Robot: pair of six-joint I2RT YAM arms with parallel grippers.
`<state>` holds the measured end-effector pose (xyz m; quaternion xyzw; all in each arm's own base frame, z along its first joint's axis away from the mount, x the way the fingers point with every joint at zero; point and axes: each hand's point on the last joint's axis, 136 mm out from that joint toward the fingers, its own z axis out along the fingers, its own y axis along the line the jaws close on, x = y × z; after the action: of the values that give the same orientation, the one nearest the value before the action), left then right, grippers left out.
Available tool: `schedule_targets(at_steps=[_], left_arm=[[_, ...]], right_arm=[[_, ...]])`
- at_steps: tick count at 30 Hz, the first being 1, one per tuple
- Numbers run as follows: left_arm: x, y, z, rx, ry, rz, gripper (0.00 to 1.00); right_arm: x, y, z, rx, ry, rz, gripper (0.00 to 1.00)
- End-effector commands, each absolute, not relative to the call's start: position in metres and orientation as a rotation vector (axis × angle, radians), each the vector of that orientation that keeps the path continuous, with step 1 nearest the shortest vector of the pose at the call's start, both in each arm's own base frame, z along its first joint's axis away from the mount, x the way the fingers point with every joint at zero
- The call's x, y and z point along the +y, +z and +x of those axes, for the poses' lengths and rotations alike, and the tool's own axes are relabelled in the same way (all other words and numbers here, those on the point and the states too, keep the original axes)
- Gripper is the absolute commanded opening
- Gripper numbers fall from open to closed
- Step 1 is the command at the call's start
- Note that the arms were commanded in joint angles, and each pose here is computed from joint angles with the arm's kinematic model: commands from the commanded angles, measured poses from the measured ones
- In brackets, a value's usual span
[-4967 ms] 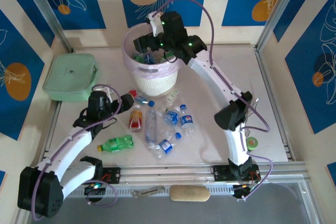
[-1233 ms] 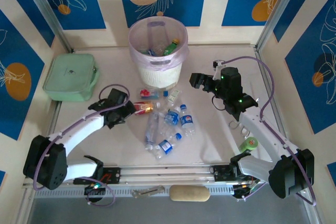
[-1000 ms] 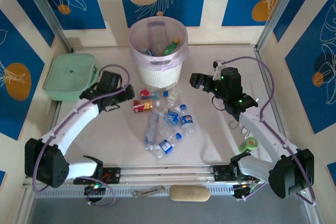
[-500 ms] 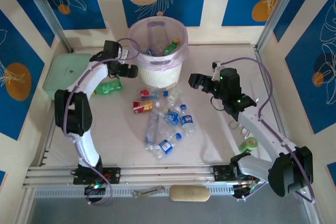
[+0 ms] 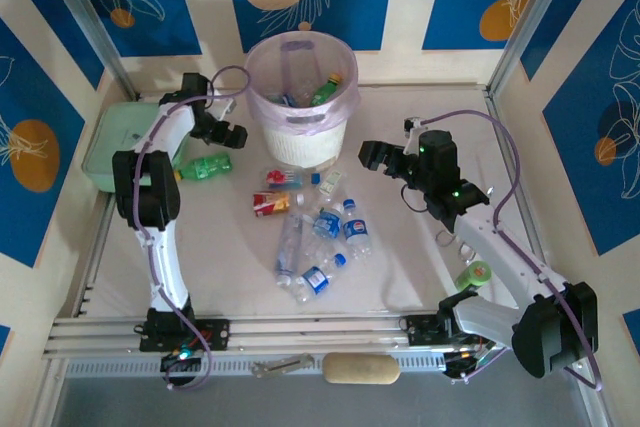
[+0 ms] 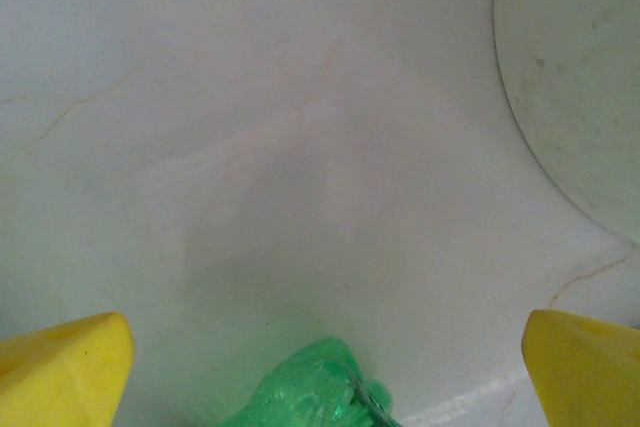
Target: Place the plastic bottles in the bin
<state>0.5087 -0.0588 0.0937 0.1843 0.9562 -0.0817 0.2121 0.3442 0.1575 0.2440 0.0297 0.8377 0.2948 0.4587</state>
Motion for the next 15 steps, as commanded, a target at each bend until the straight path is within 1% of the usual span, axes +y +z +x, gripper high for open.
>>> schedule_targets(at_steps=[1,6,10,15], left_arm=[[-0.047,0.083,0.484,2.719,-0.179,0.623,0.99],[-0.034,0.056,0.462,2.818,-0.128,0.662,0.99],[-0.03,0.039,0.455,2.857,-0.11,0.653,0.99],[-0.026,0.03,0.446,2.901,-0.089,0.618,0.99]], right_arm=[[0.157,0.245,0.34,2.056,0.726,0.084,0.99],[0.161,0.246,0.342,2.057,0.741,0.073,0.99],[0.16,0.249,0.341,2.051,0.735,0.07,0.99],[0.158,0.25,0.34,2.047,0.729,0.077,0.99]])
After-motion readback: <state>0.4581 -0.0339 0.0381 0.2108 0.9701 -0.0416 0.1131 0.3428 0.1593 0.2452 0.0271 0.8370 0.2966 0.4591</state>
